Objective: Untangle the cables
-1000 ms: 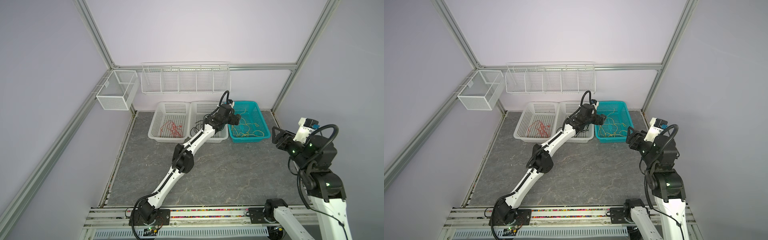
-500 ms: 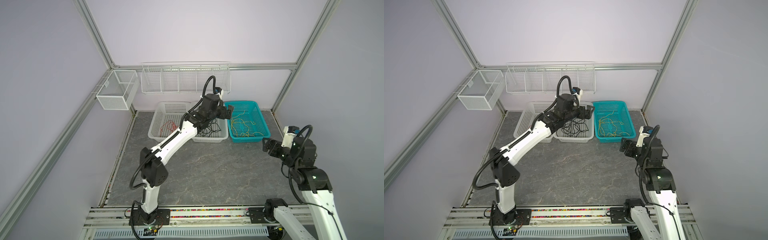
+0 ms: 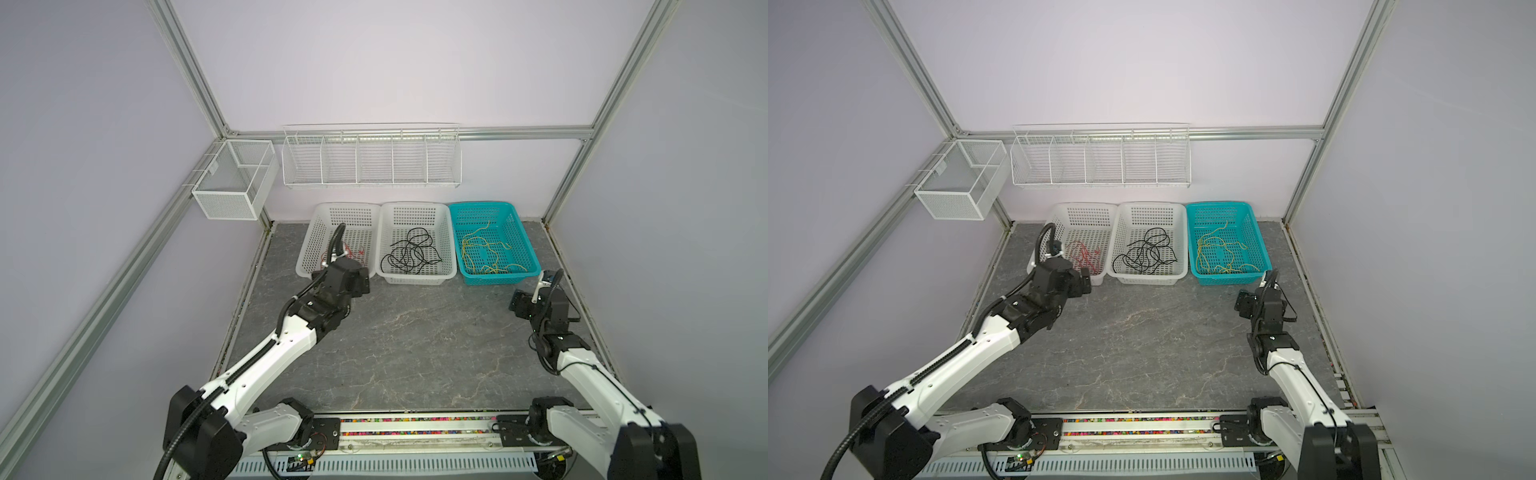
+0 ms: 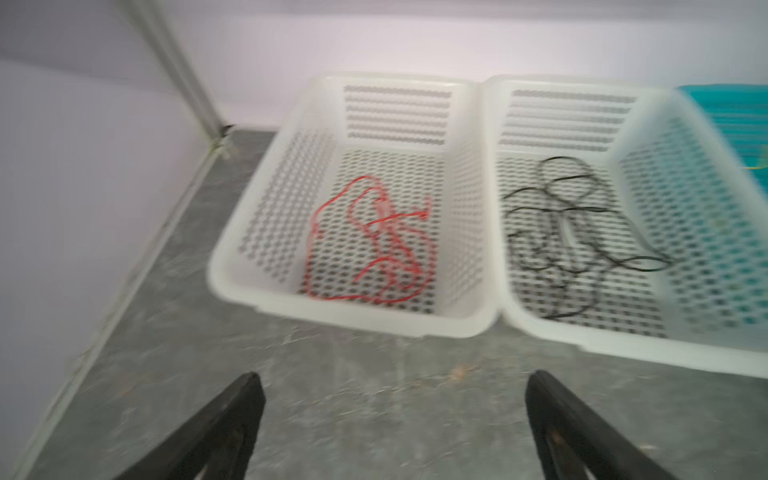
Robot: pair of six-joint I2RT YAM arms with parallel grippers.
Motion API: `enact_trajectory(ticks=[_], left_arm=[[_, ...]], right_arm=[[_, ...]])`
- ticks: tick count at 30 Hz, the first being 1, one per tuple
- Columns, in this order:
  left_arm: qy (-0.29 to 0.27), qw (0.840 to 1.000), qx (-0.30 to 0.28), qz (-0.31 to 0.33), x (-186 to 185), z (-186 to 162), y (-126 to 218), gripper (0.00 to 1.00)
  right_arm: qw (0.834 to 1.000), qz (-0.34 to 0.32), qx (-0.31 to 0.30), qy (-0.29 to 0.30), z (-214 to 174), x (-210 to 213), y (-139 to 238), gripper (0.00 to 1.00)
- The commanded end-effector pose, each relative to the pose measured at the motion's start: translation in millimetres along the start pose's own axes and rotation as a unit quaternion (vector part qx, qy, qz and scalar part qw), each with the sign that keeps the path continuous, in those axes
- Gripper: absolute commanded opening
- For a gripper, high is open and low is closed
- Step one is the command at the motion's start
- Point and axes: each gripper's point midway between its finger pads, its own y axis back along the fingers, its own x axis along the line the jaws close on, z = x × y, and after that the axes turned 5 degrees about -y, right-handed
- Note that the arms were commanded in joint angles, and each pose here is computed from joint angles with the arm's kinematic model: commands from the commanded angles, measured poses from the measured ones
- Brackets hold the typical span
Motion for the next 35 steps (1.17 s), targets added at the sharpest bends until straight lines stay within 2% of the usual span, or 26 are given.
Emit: enact_trajectory(ticks=[1, 4, 6, 8, 11, 12, 14, 15, 17, 20, 21, 35], left_arm=[[0.014, 0.997, -0.036, 0.068, 48, -16, -6, 0.99], [0.022, 0.992, -0.096, 0.075, 65, -25, -14, 0.99], [0.057, 0.991, -0.081, 0.084, 80, -37, -30, 0.99], [0.087, 0.988, -0.077, 0.100, 94, -34, -42, 0.99], [0.074, 0.985, -0.128, 0.090, 95, -22, -52, 0.99], [0.053, 0.984, -0.144, 0.095, 95, -25, -56, 0.99], [0.023, 0.988, -0.105, 0.114, 102, -54, -78, 0.99], [0.039, 0.983, -0.129, 0.123, 111, -49, -82, 1.00], [0.017, 0.989, -0.119, 0.090, 102, -49, -93, 1.00], [0.061, 0.984, -0.120, 0.117, 122, -67, -108, 0.99], [0.051, 0.987, -0.113, 0.105, 118, -67, -113, 1.00], [0.042, 0.986, -0.133, 0.095, 114, -65, -113, 1.00]], right_arm=[[0.996, 0.012, -0.078, 0.035, 17, 9, -16, 0.88], [0.993, 0.017, -0.100, 0.060, 19, 16, -26, 0.88], [0.992, 0.012, -0.111, 0.066, 20, 14, -31, 0.88], [0.992, 0.005, -0.119, 0.048, 15, 6, -38, 0.88], [0.993, 0.039, -0.090, 0.072, 3, 20, -58, 0.88], [0.991, 0.034, -0.109, 0.068, 6, 18, -59, 0.88], [0.995, 0.027, -0.076, 0.059, 2, 14, -60, 0.88], [0.994, 0.030, -0.090, 0.059, 4, 13, -59, 0.88], [0.994, 0.030, -0.091, 0.058, 5, 13, -58, 0.88], [0.993, 0.028, -0.095, 0.061, 5, 15, -58, 0.88], [0.994, 0.028, -0.087, 0.060, 4, 15, -59, 0.88], [0.994, 0.028, -0.085, 0.060, 3, 14, -59, 0.88]])
